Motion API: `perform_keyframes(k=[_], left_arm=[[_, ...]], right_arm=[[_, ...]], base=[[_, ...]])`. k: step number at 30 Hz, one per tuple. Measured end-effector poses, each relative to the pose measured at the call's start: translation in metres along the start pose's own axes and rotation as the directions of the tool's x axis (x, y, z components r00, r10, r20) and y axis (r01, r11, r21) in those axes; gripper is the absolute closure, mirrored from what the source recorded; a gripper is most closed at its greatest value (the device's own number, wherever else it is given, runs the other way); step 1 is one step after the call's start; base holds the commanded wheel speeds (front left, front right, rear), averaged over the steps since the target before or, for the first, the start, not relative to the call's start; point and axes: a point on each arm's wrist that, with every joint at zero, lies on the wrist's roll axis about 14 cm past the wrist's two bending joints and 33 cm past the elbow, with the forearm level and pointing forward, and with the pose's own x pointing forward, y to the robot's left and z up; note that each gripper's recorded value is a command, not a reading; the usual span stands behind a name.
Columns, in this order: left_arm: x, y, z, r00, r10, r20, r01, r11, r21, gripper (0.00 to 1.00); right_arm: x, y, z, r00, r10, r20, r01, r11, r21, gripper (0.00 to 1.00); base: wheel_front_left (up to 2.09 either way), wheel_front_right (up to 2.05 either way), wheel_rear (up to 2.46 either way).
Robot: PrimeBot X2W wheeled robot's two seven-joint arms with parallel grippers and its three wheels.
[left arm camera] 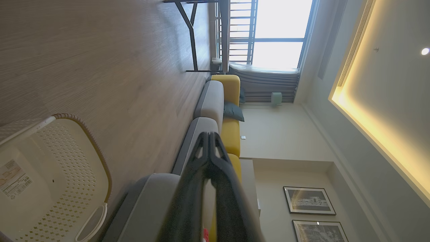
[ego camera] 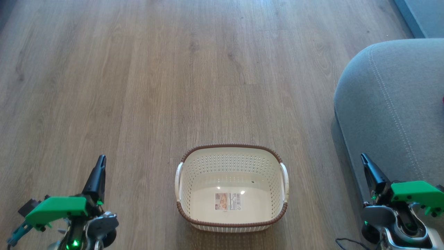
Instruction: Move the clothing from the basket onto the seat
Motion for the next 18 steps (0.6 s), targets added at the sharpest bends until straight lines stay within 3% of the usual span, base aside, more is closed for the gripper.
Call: perform_keyframes(k=[18], left_arm=[[0.0000,0.0000,0.0000,1.000,0.000,0.000,0.000,1.000,0.000,1.00]], right_arm=[[0.0000,0.0000,0.0000,1.000,0.000,0.000,0.000,1.000,0.000,1.00]], base=[[0.00,0.00,0.00]])
